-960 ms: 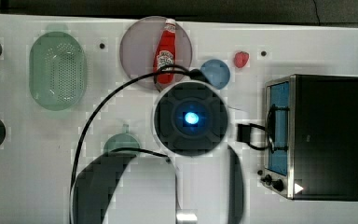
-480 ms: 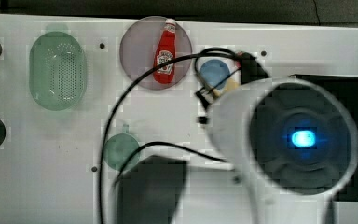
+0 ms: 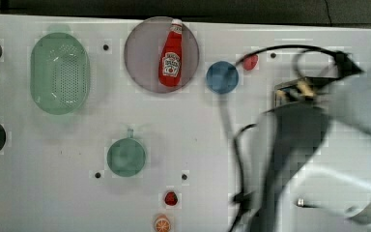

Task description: Pick banana from table and place on oven.

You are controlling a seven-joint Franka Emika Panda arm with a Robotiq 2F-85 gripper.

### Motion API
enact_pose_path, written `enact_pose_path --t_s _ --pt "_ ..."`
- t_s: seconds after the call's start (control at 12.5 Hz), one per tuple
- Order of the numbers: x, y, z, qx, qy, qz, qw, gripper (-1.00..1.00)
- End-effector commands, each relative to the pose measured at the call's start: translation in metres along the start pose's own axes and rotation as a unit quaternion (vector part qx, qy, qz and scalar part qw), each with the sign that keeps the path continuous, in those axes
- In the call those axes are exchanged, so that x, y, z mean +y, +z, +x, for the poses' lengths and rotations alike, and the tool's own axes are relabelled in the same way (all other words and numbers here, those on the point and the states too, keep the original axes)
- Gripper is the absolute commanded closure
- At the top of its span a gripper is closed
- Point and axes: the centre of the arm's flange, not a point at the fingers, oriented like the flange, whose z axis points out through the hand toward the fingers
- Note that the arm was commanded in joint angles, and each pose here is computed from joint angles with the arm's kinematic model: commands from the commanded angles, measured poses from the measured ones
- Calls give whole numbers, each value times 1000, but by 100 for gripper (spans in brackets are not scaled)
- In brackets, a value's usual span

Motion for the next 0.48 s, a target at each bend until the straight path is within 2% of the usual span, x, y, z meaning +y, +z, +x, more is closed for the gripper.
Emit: enact_pose_path --t_s 0.08,0.16,0.4,0.48 --pt "85 21 42 13 -58 -7 998 50" --pt "102 33 53 18 -61 -16 998 50" --pt "137 67 72 9 -75 -43 996 50" --pt "142 74 76 11 -77 -44 996 43"
